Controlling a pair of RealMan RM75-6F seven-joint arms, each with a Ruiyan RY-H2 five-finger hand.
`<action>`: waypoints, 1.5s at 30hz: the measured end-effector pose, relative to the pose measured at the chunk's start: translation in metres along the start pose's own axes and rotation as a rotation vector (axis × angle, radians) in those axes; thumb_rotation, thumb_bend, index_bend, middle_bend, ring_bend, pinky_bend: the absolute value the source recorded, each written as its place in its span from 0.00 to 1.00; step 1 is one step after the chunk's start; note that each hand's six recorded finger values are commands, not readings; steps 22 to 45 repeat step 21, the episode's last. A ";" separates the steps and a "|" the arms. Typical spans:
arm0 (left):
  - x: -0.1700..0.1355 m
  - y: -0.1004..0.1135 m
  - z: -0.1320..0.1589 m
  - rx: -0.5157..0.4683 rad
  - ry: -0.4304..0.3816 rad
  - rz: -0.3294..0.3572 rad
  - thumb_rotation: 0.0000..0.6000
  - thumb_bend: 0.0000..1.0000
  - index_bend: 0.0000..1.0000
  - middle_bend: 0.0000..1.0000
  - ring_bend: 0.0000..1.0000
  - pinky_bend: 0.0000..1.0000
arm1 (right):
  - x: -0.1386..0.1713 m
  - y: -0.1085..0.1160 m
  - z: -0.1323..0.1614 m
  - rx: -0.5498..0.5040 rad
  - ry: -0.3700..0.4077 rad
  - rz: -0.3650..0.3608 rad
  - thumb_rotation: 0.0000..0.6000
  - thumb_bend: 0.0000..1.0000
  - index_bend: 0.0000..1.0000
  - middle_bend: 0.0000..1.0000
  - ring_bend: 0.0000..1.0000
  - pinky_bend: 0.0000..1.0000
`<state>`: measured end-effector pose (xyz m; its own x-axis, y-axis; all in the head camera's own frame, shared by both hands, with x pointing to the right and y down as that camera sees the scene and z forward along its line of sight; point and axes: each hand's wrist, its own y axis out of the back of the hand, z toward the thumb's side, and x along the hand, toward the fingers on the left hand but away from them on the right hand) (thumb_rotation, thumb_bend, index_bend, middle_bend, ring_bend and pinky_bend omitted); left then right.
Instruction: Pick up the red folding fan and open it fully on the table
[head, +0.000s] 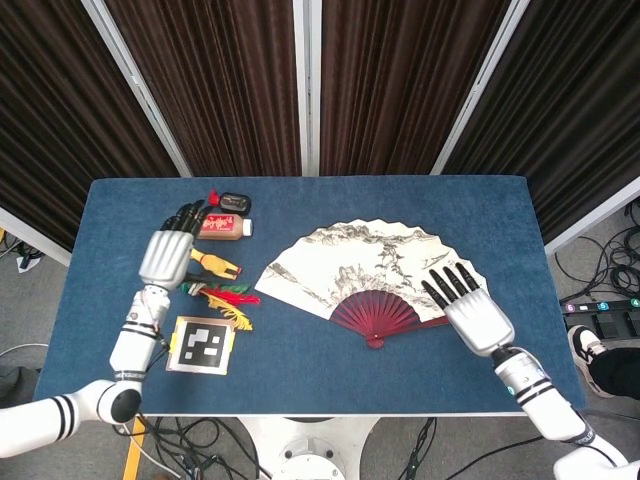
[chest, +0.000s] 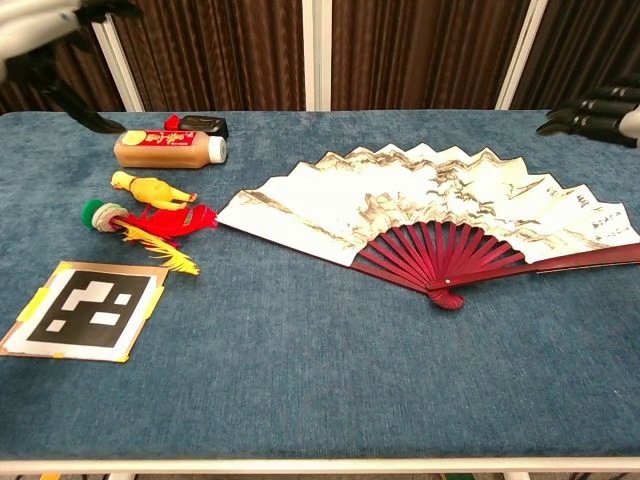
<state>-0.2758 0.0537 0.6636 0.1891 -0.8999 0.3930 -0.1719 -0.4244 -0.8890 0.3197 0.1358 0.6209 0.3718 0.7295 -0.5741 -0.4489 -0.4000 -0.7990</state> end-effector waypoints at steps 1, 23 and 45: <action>-0.004 0.004 -0.007 0.001 0.013 0.015 1.00 0.00 0.12 0.15 0.08 0.20 | 0.002 0.000 -0.005 -0.028 -0.018 -0.002 1.00 0.16 0.01 0.22 0.07 0.10; -0.165 0.024 -0.131 0.022 0.230 0.080 1.00 0.00 0.16 0.15 0.08 0.19 | 0.126 -0.038 -0.102 -0.545 -0.402 -0.105 1.00 0.08 0.00 0.07 0.00 0.00; -0.165 0.024 -0.131 0.022 0.230 0.080 1.00 0.00 0.16 0.15 0.08 0.19 | 0.126 -0.038 -0.102 -0.545 -0.402 -0.105 1.00 0.08 0.00 0.07 0.00 0.00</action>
